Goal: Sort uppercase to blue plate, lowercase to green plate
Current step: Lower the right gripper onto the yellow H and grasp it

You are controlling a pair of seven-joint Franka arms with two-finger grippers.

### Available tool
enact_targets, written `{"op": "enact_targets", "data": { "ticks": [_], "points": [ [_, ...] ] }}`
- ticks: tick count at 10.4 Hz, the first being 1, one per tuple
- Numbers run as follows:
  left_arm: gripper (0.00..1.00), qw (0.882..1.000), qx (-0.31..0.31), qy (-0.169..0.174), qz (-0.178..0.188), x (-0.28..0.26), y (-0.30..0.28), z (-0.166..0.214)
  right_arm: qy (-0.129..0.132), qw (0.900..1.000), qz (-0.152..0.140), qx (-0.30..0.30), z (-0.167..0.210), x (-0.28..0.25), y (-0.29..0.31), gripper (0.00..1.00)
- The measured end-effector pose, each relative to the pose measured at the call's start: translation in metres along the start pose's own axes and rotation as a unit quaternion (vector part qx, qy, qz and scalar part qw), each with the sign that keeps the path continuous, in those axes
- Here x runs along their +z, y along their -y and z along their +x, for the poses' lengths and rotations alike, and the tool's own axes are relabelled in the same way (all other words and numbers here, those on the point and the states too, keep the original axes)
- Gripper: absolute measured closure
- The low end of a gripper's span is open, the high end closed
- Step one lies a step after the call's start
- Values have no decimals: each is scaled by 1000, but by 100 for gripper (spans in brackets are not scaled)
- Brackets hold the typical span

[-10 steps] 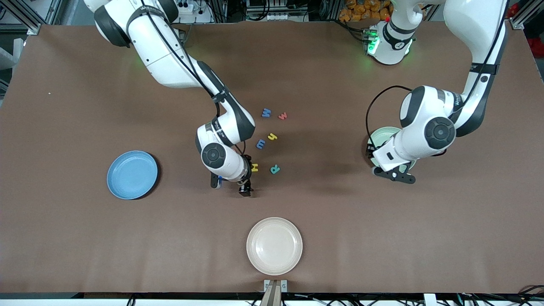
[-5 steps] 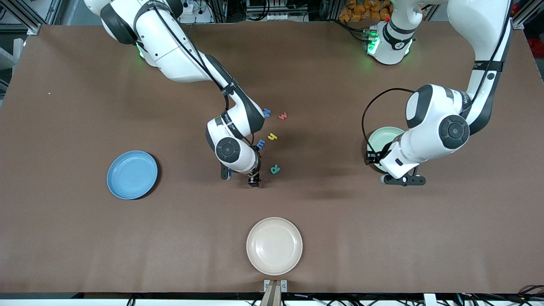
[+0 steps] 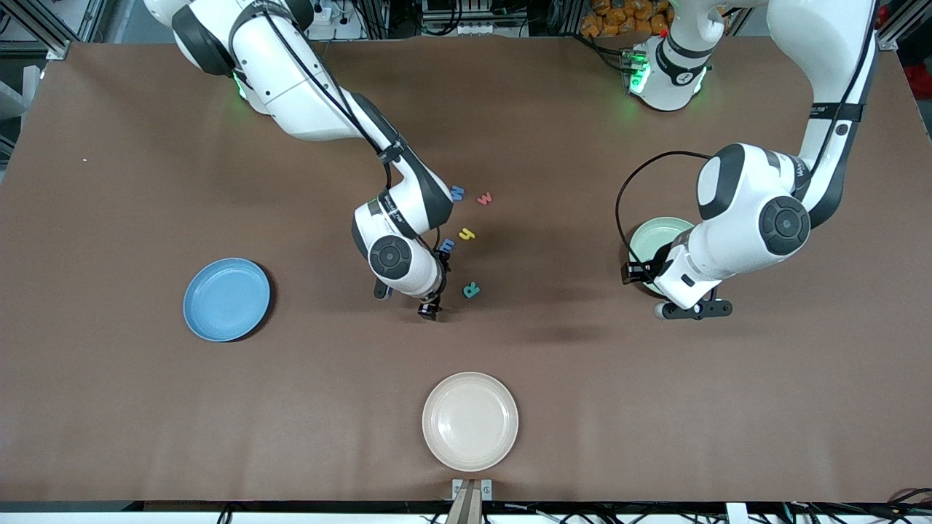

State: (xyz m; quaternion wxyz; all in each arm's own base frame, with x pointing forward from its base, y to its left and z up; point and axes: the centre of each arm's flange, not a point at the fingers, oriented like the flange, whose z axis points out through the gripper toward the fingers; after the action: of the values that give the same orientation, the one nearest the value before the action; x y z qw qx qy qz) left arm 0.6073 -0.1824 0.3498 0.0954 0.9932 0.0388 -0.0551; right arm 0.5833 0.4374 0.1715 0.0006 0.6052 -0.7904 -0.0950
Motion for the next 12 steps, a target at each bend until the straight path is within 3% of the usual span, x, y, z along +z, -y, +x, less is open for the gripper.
{"op": "enact_targets", "data": {
  "ticks": [4,6,12],
  "points": [
    [50,998,-24,-30,-44,-16,-23,5,-80,995,62,19,-20,11,-36,0],
    [50,996,-52,-52,-56,-11,-45,4,-84,994,65,24,-17,10,-32,0],
    [50,992,-94,-57,-68,4,-69,-1,-76,993,75,45,0,-2,-3,4]
  ]
}}
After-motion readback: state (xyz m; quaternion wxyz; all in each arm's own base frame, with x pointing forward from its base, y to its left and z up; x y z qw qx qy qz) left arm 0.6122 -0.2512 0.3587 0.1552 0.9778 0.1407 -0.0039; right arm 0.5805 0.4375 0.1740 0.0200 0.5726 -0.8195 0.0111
